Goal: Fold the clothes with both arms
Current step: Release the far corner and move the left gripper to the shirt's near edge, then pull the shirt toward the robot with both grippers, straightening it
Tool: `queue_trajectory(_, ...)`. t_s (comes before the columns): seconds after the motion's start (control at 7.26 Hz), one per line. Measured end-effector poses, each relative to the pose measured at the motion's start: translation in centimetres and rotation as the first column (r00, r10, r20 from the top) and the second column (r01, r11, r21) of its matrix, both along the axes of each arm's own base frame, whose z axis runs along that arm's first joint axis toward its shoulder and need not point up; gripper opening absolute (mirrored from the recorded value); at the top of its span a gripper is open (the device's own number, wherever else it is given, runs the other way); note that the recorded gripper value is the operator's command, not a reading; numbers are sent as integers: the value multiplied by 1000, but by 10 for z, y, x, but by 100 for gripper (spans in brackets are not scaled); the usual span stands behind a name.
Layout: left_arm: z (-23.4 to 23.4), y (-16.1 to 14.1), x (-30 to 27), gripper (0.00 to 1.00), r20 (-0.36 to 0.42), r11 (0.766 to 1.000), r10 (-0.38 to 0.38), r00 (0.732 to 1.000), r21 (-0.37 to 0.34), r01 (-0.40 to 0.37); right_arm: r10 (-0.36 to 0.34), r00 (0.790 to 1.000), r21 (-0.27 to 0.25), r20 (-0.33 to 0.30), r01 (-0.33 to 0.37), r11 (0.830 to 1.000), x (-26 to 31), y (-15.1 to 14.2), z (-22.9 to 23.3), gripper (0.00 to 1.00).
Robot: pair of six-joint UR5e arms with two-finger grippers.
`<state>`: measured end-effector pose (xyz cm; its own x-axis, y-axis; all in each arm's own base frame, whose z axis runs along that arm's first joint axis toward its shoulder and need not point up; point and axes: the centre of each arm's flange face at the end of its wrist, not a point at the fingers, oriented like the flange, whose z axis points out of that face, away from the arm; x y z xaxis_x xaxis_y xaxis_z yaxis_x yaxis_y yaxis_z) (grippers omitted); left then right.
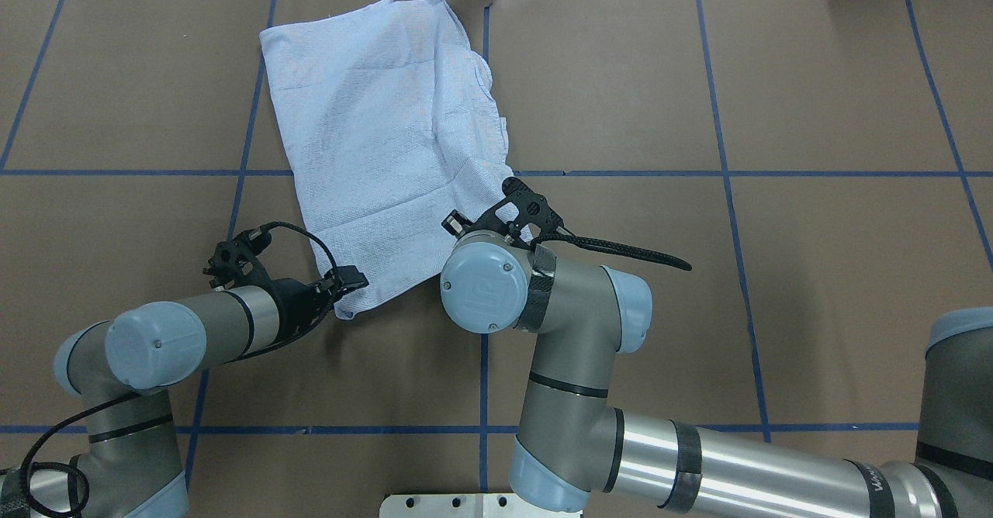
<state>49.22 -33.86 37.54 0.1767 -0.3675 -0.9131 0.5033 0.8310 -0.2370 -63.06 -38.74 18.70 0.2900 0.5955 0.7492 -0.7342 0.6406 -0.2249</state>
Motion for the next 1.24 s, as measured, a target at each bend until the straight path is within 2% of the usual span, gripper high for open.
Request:
queue_trajectory(0.41, -11, 2, -6, 0, -20, 1000, 3, 1000, 14, -3, -1, 1000, 1, -1, 1, 1000, 4, 2, 5, 0)
queue_trajectory(0.55, -24, 5, -11, 0, -43, 1000, 8, 999, 24, -7, -10, 1000, 10, 10, 10, 1000, 18, 15, 12, 0)
queue_trajectory(0.83, -58, 25, -20, 0, -111, 998, 41, 993, 49, -36, -52, 998, 54, 41, 50, 997, 62, 79, 10, 0)
queue_trajectory(1.24, -110, 90, -41, 0, -228, 987, 149, 962, 85, -133, -135, 990, 122, 46, 129, 984, 125, 187, -8, 0)
